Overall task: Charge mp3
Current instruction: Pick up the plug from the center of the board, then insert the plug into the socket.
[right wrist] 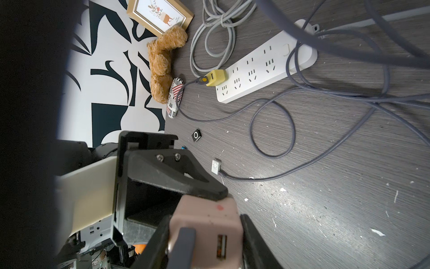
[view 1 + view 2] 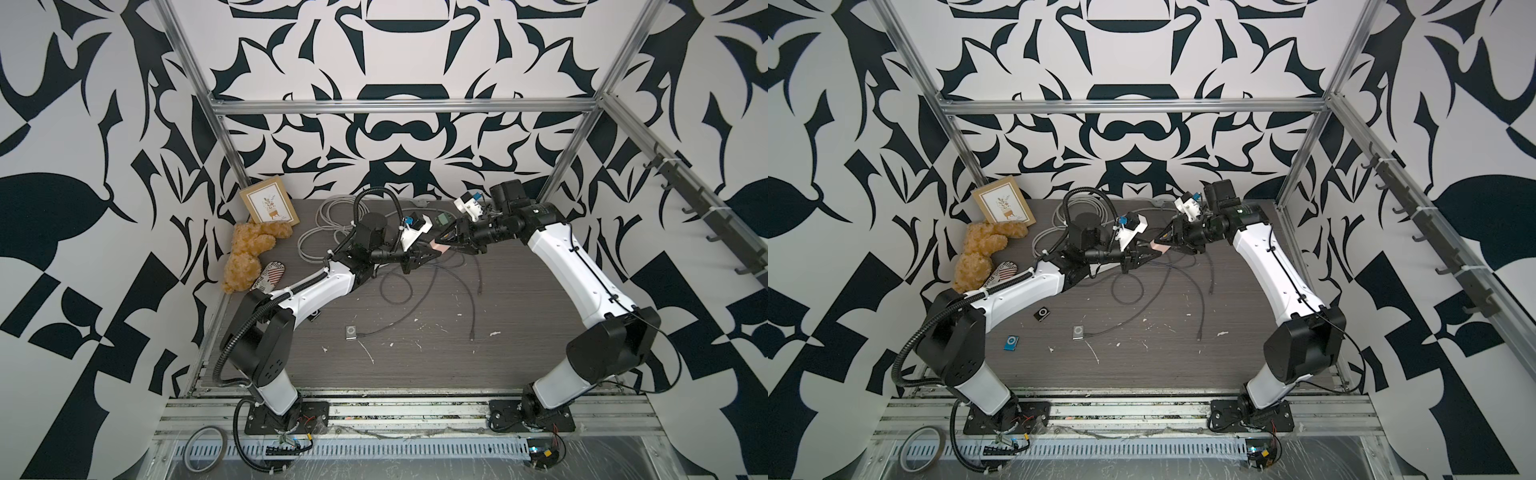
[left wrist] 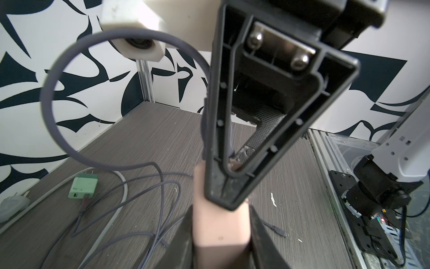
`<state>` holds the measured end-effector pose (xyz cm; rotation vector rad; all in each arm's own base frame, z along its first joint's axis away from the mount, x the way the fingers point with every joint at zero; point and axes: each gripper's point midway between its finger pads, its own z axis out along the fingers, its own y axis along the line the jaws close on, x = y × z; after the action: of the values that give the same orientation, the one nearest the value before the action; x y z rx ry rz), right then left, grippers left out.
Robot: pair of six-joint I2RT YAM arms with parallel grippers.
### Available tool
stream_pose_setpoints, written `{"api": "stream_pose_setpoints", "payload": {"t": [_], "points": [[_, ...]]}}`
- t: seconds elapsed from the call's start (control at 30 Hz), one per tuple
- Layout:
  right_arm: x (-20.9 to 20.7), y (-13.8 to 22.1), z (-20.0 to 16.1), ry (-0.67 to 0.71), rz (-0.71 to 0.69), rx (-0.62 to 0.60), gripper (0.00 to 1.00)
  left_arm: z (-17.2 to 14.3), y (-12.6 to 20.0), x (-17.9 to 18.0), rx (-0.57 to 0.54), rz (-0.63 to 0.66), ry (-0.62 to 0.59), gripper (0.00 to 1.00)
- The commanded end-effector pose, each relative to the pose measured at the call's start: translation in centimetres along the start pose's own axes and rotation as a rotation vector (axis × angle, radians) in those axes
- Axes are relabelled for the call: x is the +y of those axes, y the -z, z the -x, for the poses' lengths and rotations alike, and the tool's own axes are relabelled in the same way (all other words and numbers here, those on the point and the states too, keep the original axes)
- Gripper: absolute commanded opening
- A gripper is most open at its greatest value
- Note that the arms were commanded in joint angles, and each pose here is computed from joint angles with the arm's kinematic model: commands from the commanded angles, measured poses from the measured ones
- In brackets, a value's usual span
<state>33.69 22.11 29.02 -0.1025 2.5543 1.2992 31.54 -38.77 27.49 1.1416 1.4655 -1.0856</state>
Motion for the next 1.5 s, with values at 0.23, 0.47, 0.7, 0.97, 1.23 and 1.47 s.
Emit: {"api": "stream_pose_setpoints", "payload": {"t": [0.23, 0.47, 0.7, 0.97, 1.23, 1.47], "points": [[-9.3, 7.1, 4.8, -0.048, -0.684, -0.35, 0.0, -0.3, 10.3, 8.2, -0.17, 0.346, 0.694, 0.93], [-9.9, 5.5, 9.0, 0.015, -0.733, -0.383, 0.0, -1.0, 17.8, 4.5, 0.042, 0.611, 0.686, 0.99], [-4.9, -2.5, 13.4, 0.303, -0.589, -0.491, 0.0, 0.1, 21.9, 2.2, 0.125, 0.733, 0.673, 0.99], [0.1, -17.1, 13.3, 0.559, -0.405, -0.357, 0.0, 2.0, 25.7, 0.3, 0.091, 0.872, 0.674, 1.0], [-0.4, -25.0, 13.5, 0.64, -0.404, -0.281, 0.0, 1.3, 28.8, -1.4, 0.107, 0.987, 0.683, 1.0], [-2.3, -27.1, 13.4, 0.689, -0.462, -0.244, 0.0, -0.1, 30.4, -2.4, 0.136, 1.05, 0.69, 0.99]]}}
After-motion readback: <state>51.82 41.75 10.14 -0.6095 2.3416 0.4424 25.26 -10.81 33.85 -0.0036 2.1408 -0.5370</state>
